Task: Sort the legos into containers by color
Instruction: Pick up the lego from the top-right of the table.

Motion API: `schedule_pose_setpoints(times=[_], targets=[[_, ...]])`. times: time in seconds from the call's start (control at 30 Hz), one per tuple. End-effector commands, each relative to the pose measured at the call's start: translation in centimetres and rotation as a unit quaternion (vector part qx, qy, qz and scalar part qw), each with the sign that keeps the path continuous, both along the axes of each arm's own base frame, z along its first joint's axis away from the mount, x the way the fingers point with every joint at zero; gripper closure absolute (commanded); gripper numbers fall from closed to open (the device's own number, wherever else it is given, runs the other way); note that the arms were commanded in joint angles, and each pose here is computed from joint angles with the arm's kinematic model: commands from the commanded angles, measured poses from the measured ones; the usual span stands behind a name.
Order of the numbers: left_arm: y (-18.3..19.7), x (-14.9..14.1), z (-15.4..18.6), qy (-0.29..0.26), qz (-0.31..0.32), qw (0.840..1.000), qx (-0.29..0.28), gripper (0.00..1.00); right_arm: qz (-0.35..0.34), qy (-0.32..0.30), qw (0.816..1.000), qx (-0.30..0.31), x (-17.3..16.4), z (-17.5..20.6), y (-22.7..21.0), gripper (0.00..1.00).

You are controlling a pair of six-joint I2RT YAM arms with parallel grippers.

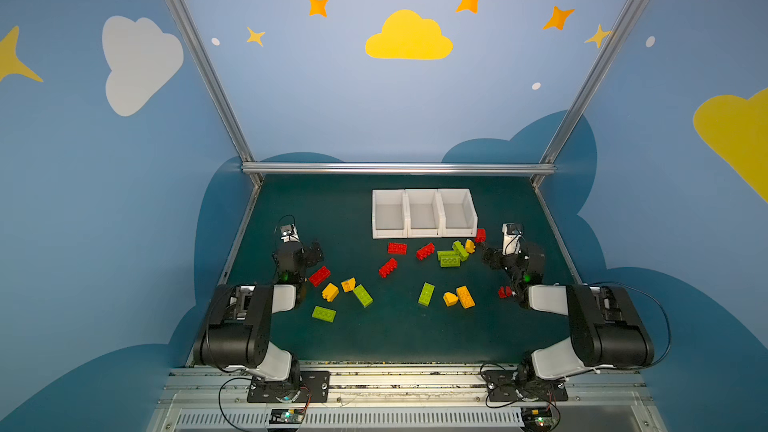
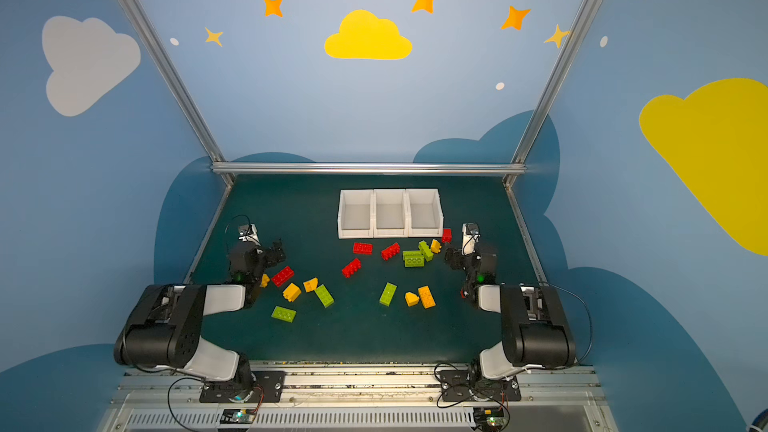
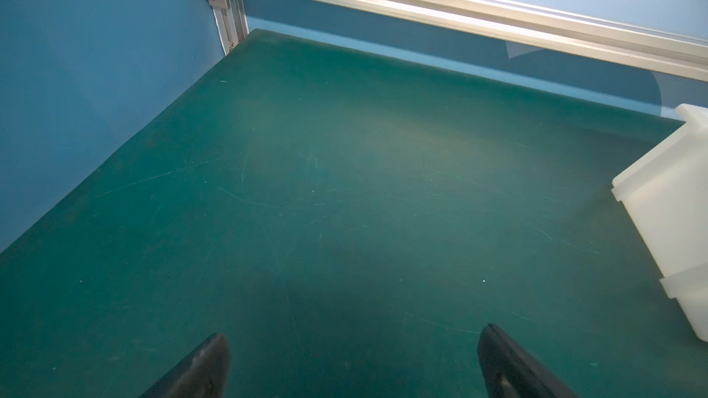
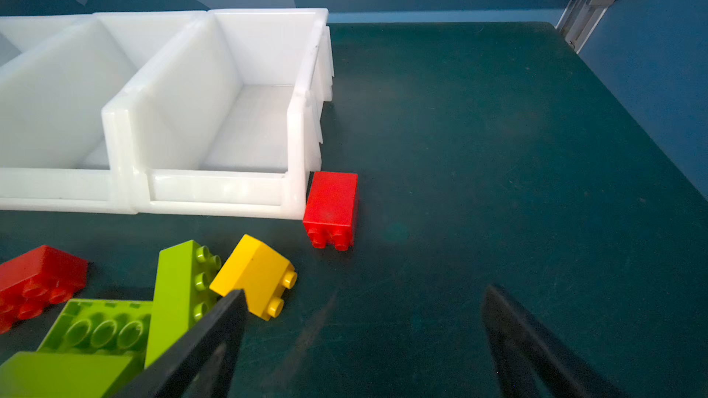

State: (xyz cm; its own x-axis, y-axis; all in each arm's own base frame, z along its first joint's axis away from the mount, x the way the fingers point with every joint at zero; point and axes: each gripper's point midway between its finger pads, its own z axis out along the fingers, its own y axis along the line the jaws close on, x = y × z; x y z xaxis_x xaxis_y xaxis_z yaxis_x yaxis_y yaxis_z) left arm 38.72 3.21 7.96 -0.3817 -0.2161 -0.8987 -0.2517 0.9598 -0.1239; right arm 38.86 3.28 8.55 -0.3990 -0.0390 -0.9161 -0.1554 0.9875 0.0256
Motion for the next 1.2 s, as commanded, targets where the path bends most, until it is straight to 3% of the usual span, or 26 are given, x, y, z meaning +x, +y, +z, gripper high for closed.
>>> schedule_pose_setpoints(times=[0.0, 1.17], targets=[[0.18, 0.27, 0.17, -0.001, 0.005, 1.000, 0.004, 0.00, -0.001, -0.005, 1.000, -0.005, 0.30, 0.39, 0.03, 0.07], [0.21, 0.38, 0.20, 0.000, 0.005, 1.000, 0.003, 0.00, 0.005, -0.002, 1.000, 0.007, 0.34, 0.40, -0.06, 0.07]])
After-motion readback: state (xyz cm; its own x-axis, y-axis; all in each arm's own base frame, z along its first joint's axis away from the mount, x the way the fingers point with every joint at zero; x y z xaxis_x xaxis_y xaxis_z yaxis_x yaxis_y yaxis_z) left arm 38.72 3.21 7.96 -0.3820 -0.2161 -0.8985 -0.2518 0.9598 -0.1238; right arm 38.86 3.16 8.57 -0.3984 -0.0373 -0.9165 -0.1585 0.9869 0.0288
